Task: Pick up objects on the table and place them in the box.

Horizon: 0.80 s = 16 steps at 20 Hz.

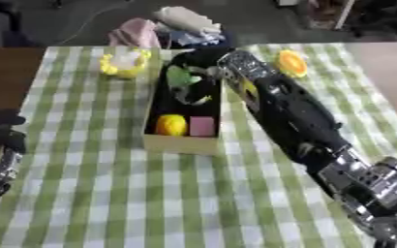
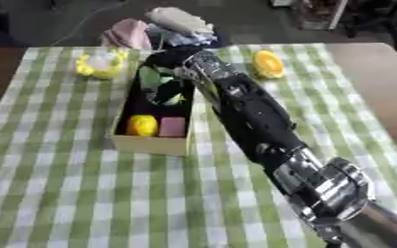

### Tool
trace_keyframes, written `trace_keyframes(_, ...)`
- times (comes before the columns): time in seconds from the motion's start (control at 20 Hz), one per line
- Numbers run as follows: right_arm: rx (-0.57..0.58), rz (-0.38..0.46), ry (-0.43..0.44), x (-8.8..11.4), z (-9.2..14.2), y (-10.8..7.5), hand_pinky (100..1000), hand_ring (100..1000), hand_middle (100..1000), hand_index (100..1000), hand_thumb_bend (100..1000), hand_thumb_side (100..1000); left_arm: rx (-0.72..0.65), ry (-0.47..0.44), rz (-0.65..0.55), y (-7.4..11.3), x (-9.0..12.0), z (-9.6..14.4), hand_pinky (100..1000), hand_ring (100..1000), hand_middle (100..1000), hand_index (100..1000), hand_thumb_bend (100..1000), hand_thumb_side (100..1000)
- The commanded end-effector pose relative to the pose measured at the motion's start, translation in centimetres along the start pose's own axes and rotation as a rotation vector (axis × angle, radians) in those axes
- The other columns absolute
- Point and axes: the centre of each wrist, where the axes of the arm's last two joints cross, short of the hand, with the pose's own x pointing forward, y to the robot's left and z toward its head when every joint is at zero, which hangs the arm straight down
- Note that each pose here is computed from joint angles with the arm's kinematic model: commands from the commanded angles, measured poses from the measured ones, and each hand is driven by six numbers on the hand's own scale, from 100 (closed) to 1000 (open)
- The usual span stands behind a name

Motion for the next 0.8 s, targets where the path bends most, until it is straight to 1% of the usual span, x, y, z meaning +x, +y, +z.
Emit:
trace_keyframes(0.05, -0.013, -0.005, 0.001, -0.7, 1.1, -2.4, 949, 977, 1000, 1000, 100, 976, 0.012, -0.017, -0.015, 0.6, 0.5, 0.0, 772, 715, 750, 884, 100, 626)
trace_keyframes(0.25, 0.005, -0.055, -0.013, -0.8, 1.6, -2.9, 949, 977, 1000, 1000, 100, 987, 0.012, -0.013, -0.017, 0.6, 0.4, 0.1, 772, 715, 750, 884, 100, 626)
trace_keyframes(0.3, 0.0, -0.065, -0.017, -0.8, 1.7, -3.1, 962, 986, 1000, 1000, 100, 1000, 0.012, -0.011, -0.017, 0.6, 0.4, 0.1, 773, 716, 751, 884, 100, 628)
trace_keyframes(0.45, -0.028, -0.08, -0.028, -1.0, 2.5, -4.0, 972, 991, 1000, 1000, 100, 970, 0.013, -0.005, -0.019, 0.7, 0.3, 0.2, 773, 716, 751, 884, 100, 627)
trace_keyframes(0.5, -0.04, -0.081, -0.024, -1.2, 2.9, -4.4, 978, 993, 1000, 1000, 100, 907, 0.014, -0.004, -0.019, 0.7, 0.3, 0.2, 773, 716, 751, 884, 100, 629)
trace_keyframes(0.6, -0.077, -0.084, 0.011, -2.2, 4.0, -5.2, 983, 994, 1000, 1000, 100, 822, 0.015, -0.001, -0.02, 0.7, 0.3, 0.3, 773, 716, 751, 884, 100, 629)
trace_keyframes(0.65, -0.095, -0.085, 0.035, -2.8, 4.5, -5.4, 983, 994, 1000, 1000, 100, 813, 0.016, 0.001, -0.021, 0.7, 0.2, 0.3, 773, 716, 751, 884, 100, 629)
trace_keyframes(0.7, -0.112, -0.09, 0.069, -3.7, 5.1, -5.6, 983, 992, 1000, 1000, 100, 737, 0.017, 0.004, -0.022, 0.7, 0.2, 0.4, 773, 716, 751, 884, 100, 629)
trace_keyframes(0.75, -0.13, -0.1, 0.106, -4.6, 5.7, -5.7, 982, 992, 1000, 1000, 100, 707, 0.019, 0.007, -0.023, 0.7, 0.1, 0.4, 773, 716, 751, 884, 100, 629)
trace_keyframes(0.8, -0.148, -0.113, 0.151, -5.6, 6.4, -5.6, 984, 992, 1000, 1000, 100, 647, 0.019, 0.01, -0.024, 0.8, 0.1, 0.5, 773, 716, 751, 884, 100, 629)
